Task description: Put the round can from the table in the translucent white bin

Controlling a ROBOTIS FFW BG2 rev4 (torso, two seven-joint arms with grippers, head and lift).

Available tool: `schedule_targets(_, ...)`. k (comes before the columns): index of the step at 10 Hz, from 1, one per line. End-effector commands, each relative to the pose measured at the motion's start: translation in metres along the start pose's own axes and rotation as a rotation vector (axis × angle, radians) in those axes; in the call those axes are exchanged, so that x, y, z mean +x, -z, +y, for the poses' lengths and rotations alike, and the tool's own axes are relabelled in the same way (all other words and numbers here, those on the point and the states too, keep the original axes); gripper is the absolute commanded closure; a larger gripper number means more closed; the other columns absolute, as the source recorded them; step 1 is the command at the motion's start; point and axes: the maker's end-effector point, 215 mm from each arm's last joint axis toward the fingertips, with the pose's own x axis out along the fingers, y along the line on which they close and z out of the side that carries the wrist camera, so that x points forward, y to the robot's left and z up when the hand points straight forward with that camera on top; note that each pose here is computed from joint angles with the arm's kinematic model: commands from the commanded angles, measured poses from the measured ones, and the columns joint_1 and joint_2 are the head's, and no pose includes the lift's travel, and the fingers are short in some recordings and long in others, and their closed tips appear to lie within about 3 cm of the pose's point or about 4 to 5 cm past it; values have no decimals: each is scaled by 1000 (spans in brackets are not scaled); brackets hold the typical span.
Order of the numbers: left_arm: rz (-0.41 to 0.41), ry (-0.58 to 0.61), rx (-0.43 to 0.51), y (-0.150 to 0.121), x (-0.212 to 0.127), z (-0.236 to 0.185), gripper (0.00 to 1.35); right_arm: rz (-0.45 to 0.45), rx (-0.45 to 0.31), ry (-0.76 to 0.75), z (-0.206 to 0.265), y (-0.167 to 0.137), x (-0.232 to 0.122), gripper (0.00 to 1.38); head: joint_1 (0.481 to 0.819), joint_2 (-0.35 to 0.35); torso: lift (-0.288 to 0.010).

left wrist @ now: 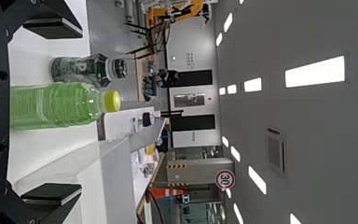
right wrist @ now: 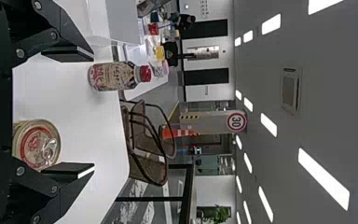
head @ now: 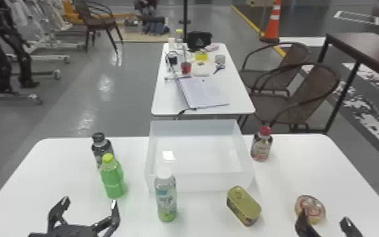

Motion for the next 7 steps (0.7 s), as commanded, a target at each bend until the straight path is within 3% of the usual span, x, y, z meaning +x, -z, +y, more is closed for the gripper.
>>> schedule_targets(1,0,-3,-1,0,0,1,136,9,24,24,-6,8,-1,430,549,0,-100)
schedule_targets(7,-3,-6,-8,-1,1,2,136,103,81,99,-38,57,4,429,549,0,-100)
